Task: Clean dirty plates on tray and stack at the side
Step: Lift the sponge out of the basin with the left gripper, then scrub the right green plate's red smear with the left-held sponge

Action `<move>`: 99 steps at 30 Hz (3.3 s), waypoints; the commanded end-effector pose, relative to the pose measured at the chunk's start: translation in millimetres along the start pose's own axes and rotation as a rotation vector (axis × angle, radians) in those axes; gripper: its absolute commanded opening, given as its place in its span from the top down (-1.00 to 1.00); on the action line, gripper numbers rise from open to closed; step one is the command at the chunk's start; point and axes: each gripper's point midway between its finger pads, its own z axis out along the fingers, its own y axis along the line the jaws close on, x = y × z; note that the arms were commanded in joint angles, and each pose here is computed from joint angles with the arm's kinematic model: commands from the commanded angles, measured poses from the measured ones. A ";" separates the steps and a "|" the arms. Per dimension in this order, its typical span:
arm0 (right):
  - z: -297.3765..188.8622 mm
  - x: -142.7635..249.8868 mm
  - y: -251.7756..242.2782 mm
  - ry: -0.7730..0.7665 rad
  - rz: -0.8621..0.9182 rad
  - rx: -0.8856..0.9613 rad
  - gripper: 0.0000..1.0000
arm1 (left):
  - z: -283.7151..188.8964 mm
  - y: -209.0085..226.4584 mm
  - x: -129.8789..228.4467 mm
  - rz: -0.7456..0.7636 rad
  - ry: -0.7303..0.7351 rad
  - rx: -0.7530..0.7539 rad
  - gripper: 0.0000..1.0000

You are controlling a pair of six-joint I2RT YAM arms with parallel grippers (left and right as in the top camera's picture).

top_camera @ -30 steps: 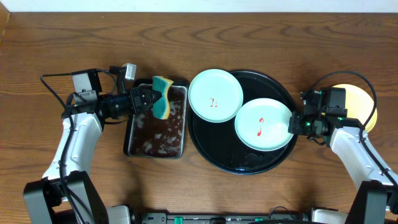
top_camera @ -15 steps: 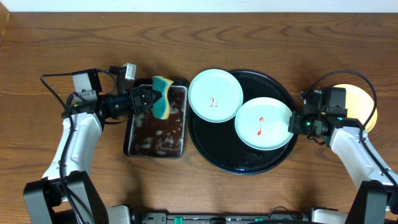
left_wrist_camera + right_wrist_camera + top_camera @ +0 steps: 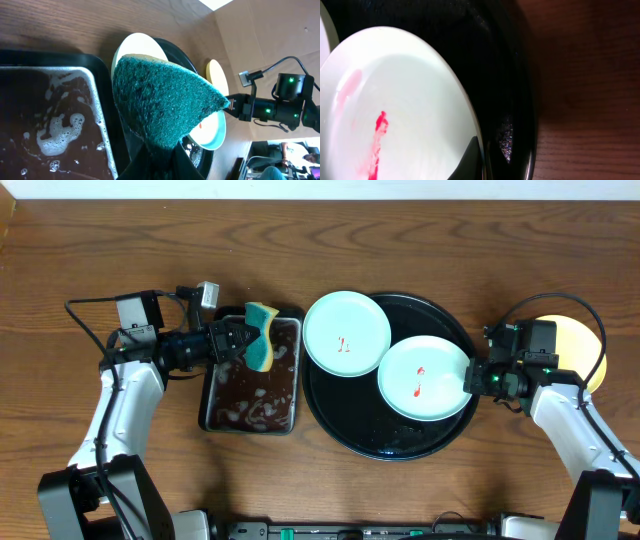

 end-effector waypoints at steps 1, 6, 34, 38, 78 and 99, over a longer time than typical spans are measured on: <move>1.3 2.3 2.7 0.005 0.009 -0.010 0.97 | 0.3 -4.1 3.6 0.001 0.003 0.030 0.85; 1.3 2.5 2.8 0.006 0.009 -0.010 0.98 | 9.1 3.3 8.7 -0.012 0.029 -0.042 0.86; 7.3 22.4 -0.7 0.054 0.020 -0.005 0.98 | 80.0 -14.2 46.5 0.189 0.167 -0.743 0.86; 9.1 28.4 -1.8 0.067 0.024 -0.004 0.98 | 117.7 -72.0 39.4 0.191 0.111 -0.517 0.86; 10.5 34.5 -2.7 0.082 0.028 -0.002 0.98 | 233.8 -90.2 142.3 0.142 0.287 -0.385 0.85; 10.5 34.8 -2.8 0.083 0.028 -0.002 0.98 | 290.5 -86.3 162.0 0.147 0.221 -0.293 0.85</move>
